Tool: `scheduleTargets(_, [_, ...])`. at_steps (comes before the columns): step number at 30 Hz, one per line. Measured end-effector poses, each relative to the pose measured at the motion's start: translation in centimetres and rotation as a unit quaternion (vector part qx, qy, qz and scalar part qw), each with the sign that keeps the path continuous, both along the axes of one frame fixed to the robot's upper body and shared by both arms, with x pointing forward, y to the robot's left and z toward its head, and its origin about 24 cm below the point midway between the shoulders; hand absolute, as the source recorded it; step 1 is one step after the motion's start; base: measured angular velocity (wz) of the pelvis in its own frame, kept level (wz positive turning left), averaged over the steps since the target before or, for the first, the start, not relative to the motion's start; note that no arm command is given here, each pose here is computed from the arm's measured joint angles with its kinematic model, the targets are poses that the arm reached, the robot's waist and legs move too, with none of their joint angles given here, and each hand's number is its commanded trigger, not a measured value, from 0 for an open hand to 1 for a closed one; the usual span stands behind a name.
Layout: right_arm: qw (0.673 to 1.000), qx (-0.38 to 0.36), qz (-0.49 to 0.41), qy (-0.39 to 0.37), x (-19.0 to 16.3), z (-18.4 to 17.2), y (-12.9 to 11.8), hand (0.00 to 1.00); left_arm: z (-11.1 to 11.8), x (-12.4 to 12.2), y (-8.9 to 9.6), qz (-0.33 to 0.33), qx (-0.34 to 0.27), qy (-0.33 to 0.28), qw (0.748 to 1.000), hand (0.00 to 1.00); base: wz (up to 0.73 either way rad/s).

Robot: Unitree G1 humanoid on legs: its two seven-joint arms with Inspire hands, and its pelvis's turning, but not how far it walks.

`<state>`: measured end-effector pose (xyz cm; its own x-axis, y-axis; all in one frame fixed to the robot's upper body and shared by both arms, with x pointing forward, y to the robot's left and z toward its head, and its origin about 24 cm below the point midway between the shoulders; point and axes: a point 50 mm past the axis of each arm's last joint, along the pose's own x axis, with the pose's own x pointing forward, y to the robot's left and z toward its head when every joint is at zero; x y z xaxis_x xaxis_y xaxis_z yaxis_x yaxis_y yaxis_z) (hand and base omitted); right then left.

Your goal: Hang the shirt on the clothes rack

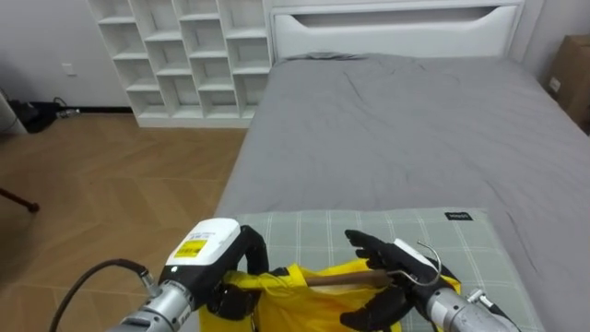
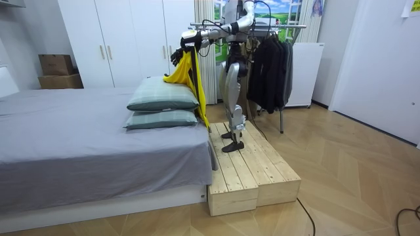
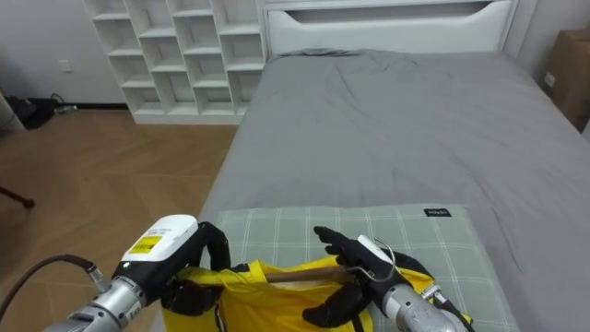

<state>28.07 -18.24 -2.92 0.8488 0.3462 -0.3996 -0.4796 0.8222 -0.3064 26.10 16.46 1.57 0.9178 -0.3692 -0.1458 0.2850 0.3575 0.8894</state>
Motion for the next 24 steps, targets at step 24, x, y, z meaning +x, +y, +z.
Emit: scheduleTargets(24, [1.0,0.001,-0.002,-0.009,0.15,0.29,0.06,1.0,0.02,-0.08,-0.49,-0.01,-0.008,-0.003,1.0,1.0,0.0])
